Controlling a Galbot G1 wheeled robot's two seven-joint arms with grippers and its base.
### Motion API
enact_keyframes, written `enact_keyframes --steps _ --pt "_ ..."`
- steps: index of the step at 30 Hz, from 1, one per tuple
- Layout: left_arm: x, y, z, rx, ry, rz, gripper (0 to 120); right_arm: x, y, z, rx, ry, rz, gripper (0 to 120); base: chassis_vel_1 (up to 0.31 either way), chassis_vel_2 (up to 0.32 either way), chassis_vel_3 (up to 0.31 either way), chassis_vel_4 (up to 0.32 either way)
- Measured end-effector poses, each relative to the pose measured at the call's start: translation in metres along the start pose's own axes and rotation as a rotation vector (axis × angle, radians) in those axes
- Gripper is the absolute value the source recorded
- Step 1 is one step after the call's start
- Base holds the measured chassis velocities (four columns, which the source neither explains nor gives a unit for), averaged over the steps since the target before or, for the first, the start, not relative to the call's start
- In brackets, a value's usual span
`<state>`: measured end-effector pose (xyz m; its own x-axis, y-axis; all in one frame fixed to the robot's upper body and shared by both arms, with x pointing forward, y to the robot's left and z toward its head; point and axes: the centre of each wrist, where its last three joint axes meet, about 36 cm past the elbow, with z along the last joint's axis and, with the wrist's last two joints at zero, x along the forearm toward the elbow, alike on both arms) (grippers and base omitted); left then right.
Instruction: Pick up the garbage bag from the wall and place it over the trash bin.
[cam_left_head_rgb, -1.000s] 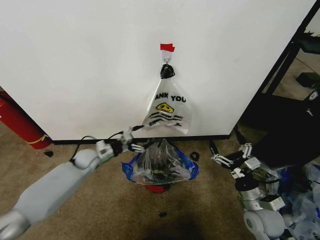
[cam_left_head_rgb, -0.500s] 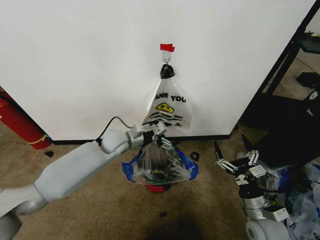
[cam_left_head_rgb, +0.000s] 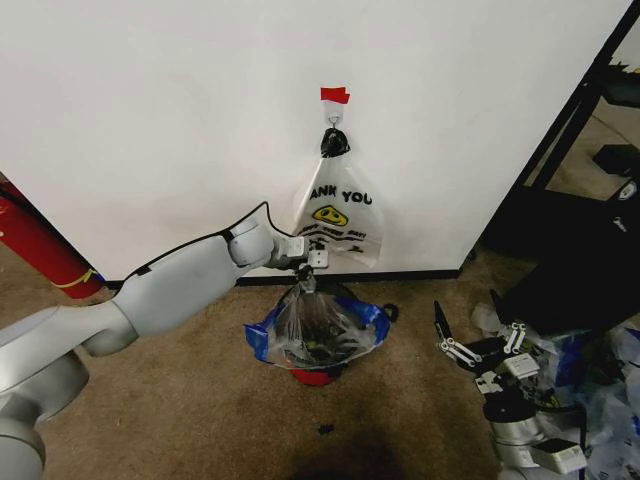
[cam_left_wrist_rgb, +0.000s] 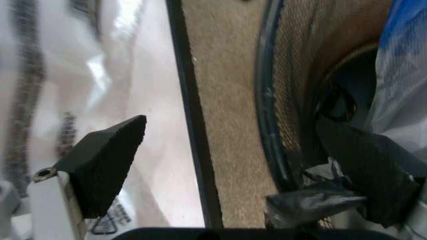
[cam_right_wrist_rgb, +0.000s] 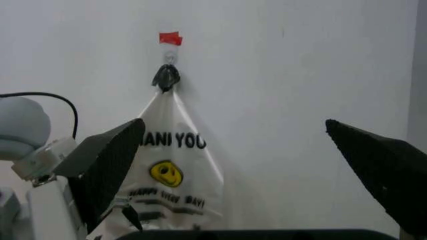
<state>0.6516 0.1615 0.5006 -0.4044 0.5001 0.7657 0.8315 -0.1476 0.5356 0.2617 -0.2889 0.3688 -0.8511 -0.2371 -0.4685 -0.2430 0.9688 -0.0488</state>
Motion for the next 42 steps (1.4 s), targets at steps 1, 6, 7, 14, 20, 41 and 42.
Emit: enact_keyframes --steps 1,6,7,14,20,41,42 --pt "-0.003 -0.001 -0.003 -0.004 0.004 0.003 100 0.001 0.001 0.000 -0.001 0.002 0.003 100 0.000 0.000 0.000 0.000" --pt "-0.015 -0.004 -0.016 -0.009 0.012 0.018 100 0.005 0.008 0.002 -0.012 0.010 0.010 100 0.000 0.000 0.000 0.000" --pt "-0.018 -0.005 -0.018 -0.006 0.016 0.022 98 0.006 0.010 0.003 -0.015 0.012 0.010 100 0.000 0.000 0.000 0.000" --pt "-0.024 -0.006 -0.020 0.067 0.000 0.053 77 0.012 0.011 0.004 -0.014 0.013 0.010 100 0.000 0.000 0.000 0.000" --pt "-0.022 -0.007 -0.017 0.174 -0.002 0.080 55 0.014 0.008 0.007 -0.008 0.018 0.008 100 0.000 0.000 0.000 0.000" --pt "0.049 -0.020 0.006 0.927 -0.083 -0.069 0 -0.008 0.009 0.034 -0.021 0.008 -0.038 100 0.000 0.000 0.000 0.000" --pt "0.049 -0.020 0.006 0.927 -0.083 -0.069 0 -0.008 0.009 0.034 -0.021 0.008 -0.038 100 0.000 0.000 0.000 0.000"
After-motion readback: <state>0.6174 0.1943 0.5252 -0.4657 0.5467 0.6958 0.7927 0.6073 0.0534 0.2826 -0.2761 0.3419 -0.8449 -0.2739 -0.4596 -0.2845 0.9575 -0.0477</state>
